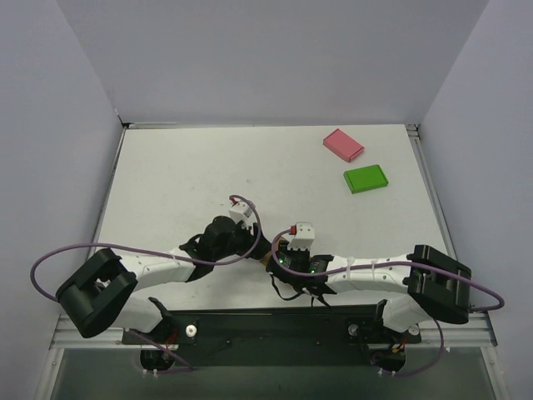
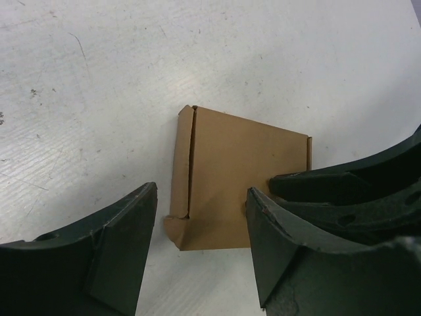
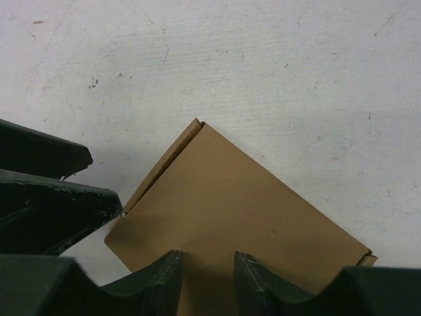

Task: Fold the paper box

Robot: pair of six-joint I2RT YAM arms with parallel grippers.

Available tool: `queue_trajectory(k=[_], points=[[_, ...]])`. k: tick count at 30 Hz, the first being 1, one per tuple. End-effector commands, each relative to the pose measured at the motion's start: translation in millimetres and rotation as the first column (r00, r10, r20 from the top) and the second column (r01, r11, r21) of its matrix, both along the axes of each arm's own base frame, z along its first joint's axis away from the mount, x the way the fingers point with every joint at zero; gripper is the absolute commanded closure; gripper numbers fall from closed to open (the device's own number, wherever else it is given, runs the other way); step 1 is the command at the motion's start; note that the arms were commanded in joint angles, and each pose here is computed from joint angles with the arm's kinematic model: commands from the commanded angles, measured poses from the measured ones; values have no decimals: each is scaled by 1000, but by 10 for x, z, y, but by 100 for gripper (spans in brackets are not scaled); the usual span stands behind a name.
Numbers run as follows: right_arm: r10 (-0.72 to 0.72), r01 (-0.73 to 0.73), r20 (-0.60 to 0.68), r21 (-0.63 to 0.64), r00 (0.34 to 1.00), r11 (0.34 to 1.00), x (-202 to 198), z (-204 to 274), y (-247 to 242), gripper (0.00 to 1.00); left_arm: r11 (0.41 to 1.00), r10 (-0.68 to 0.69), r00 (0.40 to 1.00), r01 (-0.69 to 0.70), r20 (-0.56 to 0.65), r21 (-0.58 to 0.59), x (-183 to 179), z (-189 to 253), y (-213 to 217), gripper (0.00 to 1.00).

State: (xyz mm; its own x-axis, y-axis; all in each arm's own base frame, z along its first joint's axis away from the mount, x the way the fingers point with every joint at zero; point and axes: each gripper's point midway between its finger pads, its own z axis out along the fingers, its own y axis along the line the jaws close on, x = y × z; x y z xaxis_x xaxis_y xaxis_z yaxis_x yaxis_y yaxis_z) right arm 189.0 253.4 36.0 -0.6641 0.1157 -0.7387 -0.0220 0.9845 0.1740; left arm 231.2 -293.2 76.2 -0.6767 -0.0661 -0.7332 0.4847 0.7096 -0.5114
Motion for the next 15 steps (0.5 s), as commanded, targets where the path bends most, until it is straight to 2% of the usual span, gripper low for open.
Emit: queue_trajectory(k=[1, 3, 4, 6, 9, 11, 15], points=[[78, -76, 10, -124, 997, 989, -49, 77, -196, 50, 999, 21, 997, -18, 69, -43, 148, 414, 33, 32], [148, -141, 39, -130, 988, 981, -62, 242, -138, 38, 999, 44, 999, -44, 24, -3, 176, 398, 180, 31], [192, -185, 40, -128, 981, 974, -78, 313, -80, 29, 999, 53, 998, -52, 33, -17, 227, 561, 197, 31], [284, -272, 47, -172, 958, 947, -101, 424, -51, 24, 998, 62, 998, -61, -23, 27, 236, 551, 366, 30], [407, -392, 27, -219, 913, 894, -157, 475, 23, 22, 997, 68, 997, -67, -33, 32, 335, 797, 537, 30], [465, -446, 7, -266, 885, 854, -179, 449, 61, 22, 1000, 21, 999, -20, -31, 18, 339, 988, 575, 30], [548, -497, -24, -455, 836, 739, -184, 391, 66, 22, 1000, 8, 1000, -8, -16, 24, 526, 1168, 773, 29]])
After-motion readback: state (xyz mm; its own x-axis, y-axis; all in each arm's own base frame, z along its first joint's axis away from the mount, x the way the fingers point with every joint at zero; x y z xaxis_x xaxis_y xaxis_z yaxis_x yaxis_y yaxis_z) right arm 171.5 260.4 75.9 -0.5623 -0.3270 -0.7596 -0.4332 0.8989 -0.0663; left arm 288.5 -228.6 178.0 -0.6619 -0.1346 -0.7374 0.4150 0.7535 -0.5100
